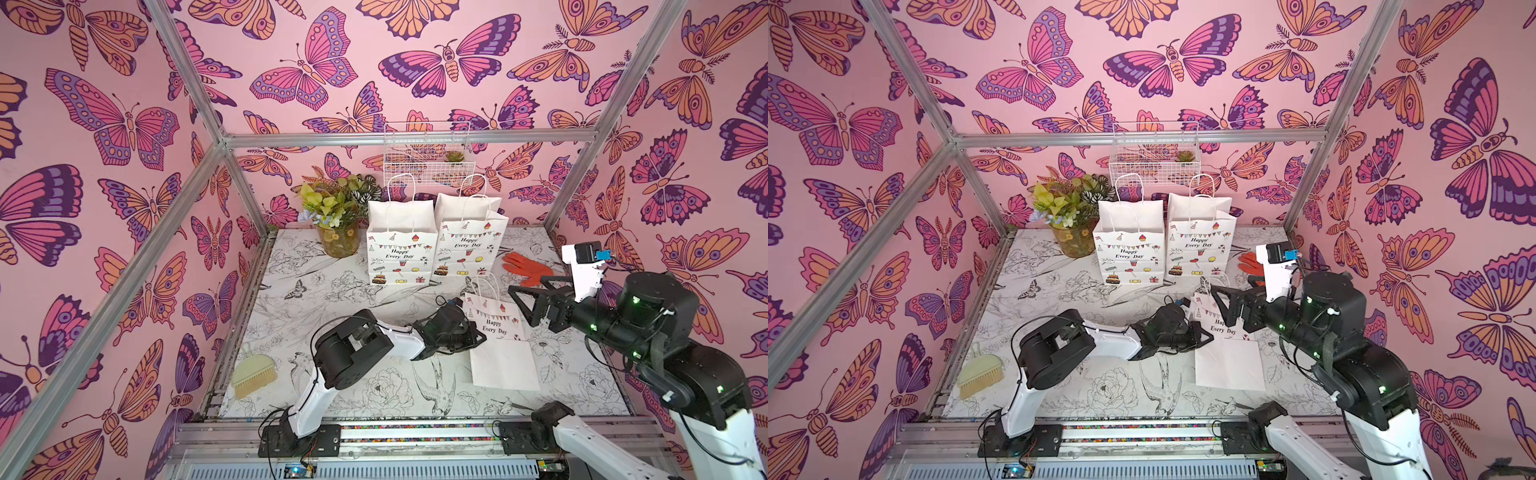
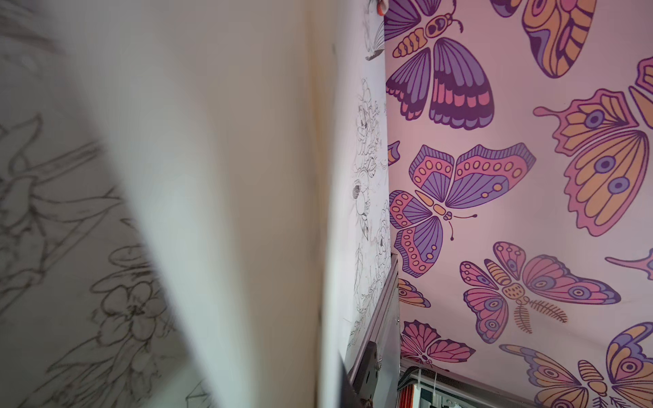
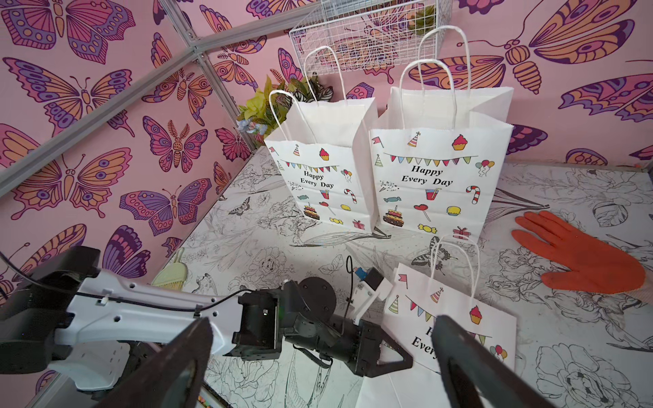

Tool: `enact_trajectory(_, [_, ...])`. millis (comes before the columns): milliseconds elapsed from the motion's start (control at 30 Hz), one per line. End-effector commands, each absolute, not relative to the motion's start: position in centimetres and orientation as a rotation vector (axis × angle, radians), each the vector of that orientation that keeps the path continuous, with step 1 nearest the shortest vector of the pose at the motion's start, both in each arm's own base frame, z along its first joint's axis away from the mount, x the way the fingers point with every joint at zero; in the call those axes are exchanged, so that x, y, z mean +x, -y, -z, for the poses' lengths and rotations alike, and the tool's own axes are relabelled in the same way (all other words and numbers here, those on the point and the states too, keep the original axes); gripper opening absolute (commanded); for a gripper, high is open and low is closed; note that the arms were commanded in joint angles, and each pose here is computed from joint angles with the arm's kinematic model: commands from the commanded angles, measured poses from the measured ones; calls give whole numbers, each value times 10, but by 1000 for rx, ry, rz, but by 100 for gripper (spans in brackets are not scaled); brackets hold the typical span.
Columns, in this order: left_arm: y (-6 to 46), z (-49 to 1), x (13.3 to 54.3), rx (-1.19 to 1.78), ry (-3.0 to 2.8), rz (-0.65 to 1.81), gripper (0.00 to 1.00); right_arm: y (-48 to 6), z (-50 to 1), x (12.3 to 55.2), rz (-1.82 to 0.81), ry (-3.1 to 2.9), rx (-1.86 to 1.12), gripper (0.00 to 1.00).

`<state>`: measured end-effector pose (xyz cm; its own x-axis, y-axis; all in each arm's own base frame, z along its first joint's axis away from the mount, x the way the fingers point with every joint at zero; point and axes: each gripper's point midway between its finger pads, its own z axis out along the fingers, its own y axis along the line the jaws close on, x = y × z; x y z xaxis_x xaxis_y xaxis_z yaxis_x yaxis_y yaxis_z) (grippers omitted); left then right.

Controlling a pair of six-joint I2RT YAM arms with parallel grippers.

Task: Put away the paper bag
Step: Place the paper bag at the center of the board.

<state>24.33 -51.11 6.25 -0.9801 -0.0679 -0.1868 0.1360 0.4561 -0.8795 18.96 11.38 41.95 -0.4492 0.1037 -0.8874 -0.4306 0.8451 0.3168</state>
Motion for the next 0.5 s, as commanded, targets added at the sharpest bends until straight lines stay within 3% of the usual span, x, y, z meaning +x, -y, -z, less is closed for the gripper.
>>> enact_trajectory(0, [518,-56,238,60,-2533,1556,0,-114,-420,190,-626,-1937,-243,99])
enact_trajectory(100, [521,-51,235,66,-2552,1547,4,-114,-419,191,-621,-1939,-244,99])
enact_trajectory(367, [529,-37,231,70,-2588,1548,36,-115,-414,191,-623,-1950,-250,99])
enact_trajectory(467, [526,-36,230,67,-2588,1533,42,-115,-414,190,-625,-1949,-254,99])
